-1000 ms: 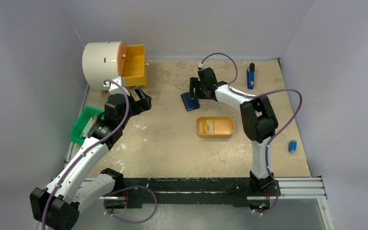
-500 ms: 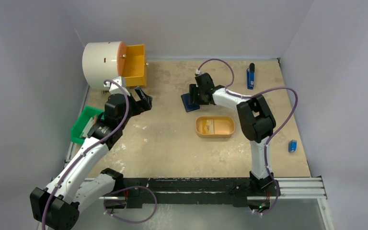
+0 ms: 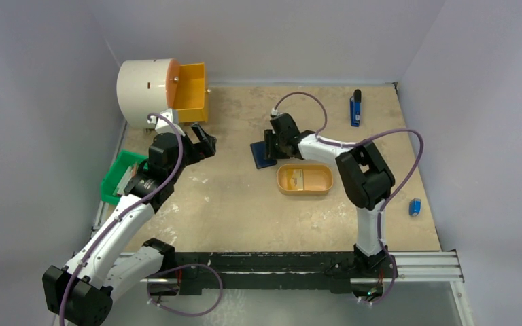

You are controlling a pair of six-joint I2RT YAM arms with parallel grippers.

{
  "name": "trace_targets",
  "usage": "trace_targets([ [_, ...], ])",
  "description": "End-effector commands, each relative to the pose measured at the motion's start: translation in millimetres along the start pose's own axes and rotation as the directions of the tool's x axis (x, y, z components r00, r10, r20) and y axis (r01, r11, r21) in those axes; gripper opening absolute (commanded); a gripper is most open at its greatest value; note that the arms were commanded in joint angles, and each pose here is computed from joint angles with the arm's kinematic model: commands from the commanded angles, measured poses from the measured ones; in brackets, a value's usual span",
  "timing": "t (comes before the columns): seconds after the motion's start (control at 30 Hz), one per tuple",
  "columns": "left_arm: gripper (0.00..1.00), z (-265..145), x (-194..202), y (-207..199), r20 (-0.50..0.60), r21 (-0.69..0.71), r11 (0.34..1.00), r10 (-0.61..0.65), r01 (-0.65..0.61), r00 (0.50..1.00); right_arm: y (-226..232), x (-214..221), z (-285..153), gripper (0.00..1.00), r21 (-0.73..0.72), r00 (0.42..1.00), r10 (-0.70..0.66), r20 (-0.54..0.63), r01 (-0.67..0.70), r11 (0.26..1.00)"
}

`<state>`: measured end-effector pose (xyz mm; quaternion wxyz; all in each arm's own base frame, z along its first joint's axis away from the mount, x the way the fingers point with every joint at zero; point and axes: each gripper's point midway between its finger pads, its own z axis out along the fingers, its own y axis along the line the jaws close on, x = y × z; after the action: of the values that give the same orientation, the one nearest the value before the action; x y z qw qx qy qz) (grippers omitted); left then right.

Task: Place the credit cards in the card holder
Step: Move the card holder to the center of the board.

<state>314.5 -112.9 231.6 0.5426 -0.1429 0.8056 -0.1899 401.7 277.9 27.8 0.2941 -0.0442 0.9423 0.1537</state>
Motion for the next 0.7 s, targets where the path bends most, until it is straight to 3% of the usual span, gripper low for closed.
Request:
trace_targets([
  [0.0,0.92,0,-14,-11,0.049,0.05,0.998,-0.025,0.023,0.998,31,21,-14,0.46,-0.048,1.0,0.004,-0.026,-0.005,0.999],
  [0.37,0.92,3,-8,-10,0.03,0.046,0.999,-0.025,0.023,0.999,88,68,-36,0.46,-0.102,0.998,0.01,-0.063,-0.017,0.995],
  [0.67,0.9,4,1,-11,-0.002,0.035,0.999,-0.006,0.007,1.0,69,131,-75,0.46,-0.085,0.994,0.036,-0.107,-0.045,0.995],
])
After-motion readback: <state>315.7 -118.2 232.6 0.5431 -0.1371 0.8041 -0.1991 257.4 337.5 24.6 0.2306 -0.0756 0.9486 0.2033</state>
